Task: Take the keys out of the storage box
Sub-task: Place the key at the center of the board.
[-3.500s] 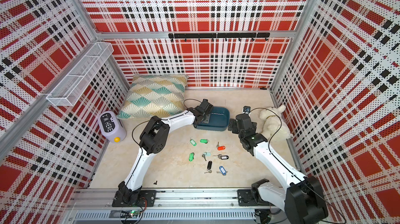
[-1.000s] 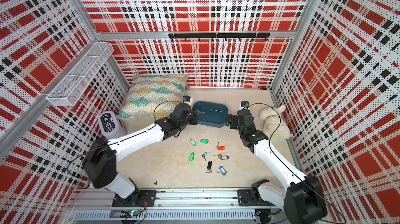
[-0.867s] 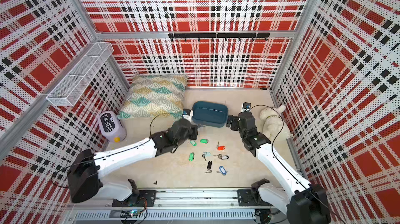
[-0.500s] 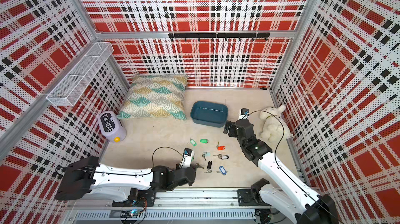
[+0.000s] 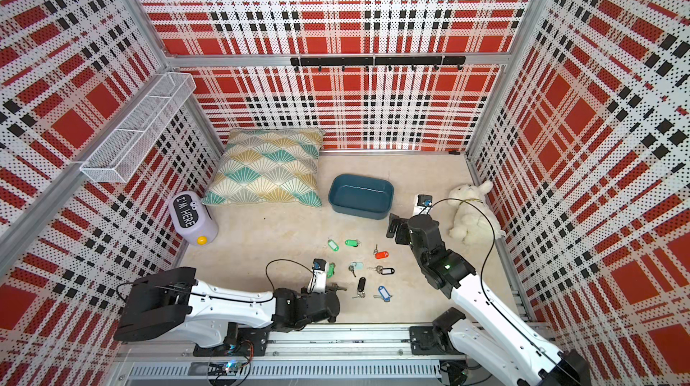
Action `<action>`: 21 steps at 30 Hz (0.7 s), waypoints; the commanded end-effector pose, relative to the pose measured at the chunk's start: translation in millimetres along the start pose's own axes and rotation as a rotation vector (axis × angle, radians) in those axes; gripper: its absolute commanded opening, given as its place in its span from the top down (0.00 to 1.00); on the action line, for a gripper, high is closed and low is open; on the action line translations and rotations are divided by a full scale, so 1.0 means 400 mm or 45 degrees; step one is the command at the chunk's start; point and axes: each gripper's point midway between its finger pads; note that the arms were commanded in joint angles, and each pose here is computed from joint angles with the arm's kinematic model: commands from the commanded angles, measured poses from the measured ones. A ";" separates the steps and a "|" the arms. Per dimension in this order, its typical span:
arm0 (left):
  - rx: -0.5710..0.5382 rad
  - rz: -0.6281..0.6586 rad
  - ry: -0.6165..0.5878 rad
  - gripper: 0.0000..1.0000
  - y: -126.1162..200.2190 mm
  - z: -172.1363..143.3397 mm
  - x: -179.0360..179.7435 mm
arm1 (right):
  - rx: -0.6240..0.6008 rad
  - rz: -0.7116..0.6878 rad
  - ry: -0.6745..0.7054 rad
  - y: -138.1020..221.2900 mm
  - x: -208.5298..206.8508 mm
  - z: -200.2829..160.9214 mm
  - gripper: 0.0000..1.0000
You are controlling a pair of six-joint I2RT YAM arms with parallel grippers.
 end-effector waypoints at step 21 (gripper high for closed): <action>-0.102 0.215 -0.078 0.01 0.019 0.161 0.075 | -0.007 -0.053 0.039 -0.005 -0.016 -0.007 0.00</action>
Point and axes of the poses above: each gripper's point midway between its finger pads, its own y axis back along the fingers, its own x axis along the line the jaws close on, z = x × y, and after that the axes turned 4 degrees about -y, right-handed
